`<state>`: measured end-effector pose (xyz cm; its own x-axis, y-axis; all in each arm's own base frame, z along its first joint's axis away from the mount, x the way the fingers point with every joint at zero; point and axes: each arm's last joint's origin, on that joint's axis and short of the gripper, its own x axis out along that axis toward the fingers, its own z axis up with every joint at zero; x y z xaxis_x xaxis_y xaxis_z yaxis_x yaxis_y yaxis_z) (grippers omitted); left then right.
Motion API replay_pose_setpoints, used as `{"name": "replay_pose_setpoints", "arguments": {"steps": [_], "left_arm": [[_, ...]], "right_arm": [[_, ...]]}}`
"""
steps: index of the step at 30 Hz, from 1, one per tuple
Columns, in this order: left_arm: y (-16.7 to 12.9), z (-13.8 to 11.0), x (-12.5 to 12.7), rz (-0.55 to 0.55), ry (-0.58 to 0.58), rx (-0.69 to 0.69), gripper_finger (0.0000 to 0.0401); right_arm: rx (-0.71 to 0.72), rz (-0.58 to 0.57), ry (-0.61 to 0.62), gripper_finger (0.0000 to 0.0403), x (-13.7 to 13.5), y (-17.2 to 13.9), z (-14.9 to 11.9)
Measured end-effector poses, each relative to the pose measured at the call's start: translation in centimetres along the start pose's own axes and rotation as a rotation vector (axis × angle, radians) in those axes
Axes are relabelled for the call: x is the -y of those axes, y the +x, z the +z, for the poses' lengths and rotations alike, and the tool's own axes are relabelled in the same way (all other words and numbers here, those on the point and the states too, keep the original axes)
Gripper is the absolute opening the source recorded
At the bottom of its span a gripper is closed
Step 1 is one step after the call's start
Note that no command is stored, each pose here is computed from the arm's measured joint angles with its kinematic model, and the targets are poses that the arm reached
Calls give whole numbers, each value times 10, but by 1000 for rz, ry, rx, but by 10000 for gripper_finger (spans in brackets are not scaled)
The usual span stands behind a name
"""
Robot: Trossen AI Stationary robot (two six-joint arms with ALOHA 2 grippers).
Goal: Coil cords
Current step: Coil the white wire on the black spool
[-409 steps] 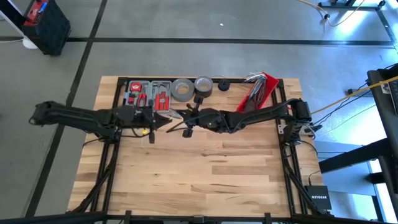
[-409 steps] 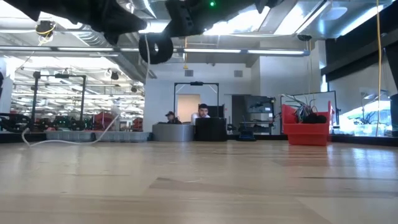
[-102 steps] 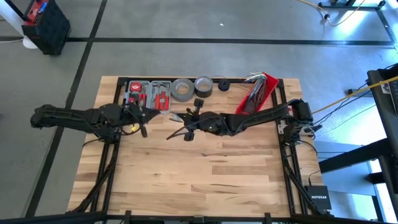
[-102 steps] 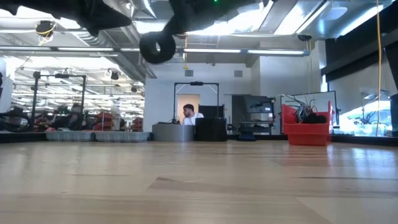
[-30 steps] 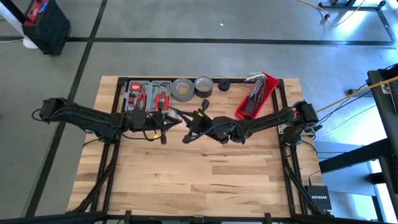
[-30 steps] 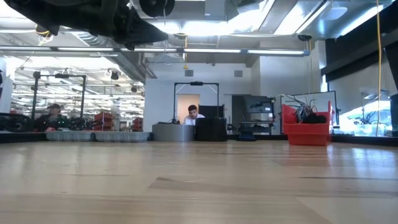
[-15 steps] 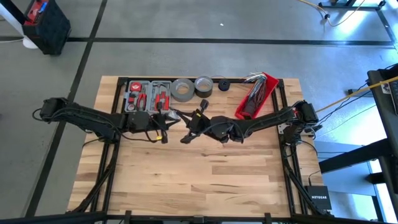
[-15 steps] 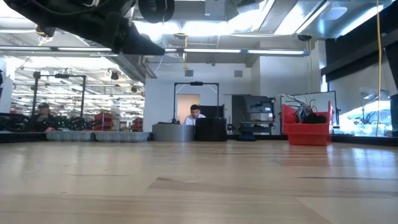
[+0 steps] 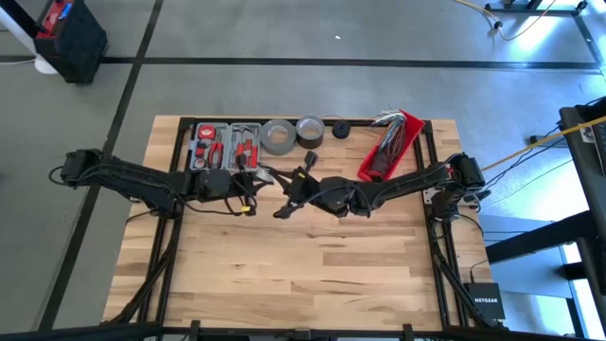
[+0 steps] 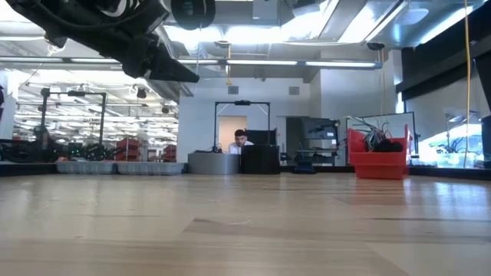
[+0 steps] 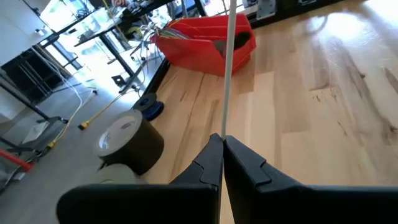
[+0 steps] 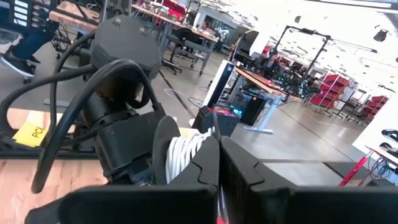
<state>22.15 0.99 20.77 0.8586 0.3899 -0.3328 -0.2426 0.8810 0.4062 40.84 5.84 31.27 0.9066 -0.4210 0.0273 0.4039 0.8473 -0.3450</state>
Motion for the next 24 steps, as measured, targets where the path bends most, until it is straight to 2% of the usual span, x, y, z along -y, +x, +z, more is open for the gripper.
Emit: {"name": "replay_pose_setpoints", "arguments": {"steps": [5, 12, 18, 20, 24], "left_arm": [[-11, 3, -7, 31, -4, 7, 4], [-42, 5, -25, 89, -25, 12, 4], [-63, 7, -37, 110, -124, 66, 4], [-68, 8, -38, 98, -155, 86, 4], [-71, 8, -36, -17, -193, 113, 4]], "right_arm": [[-35, 15, -29, 5, 2, 1, -3], [-65, 124, -55, 5, 5, 6, -11], [-133, 144, -99, 5, 7, 9, -22], [-164, 122, -112, 5, 11, 13, -27], [-220, 119, -130, 5, 12, 21, -42]]}}
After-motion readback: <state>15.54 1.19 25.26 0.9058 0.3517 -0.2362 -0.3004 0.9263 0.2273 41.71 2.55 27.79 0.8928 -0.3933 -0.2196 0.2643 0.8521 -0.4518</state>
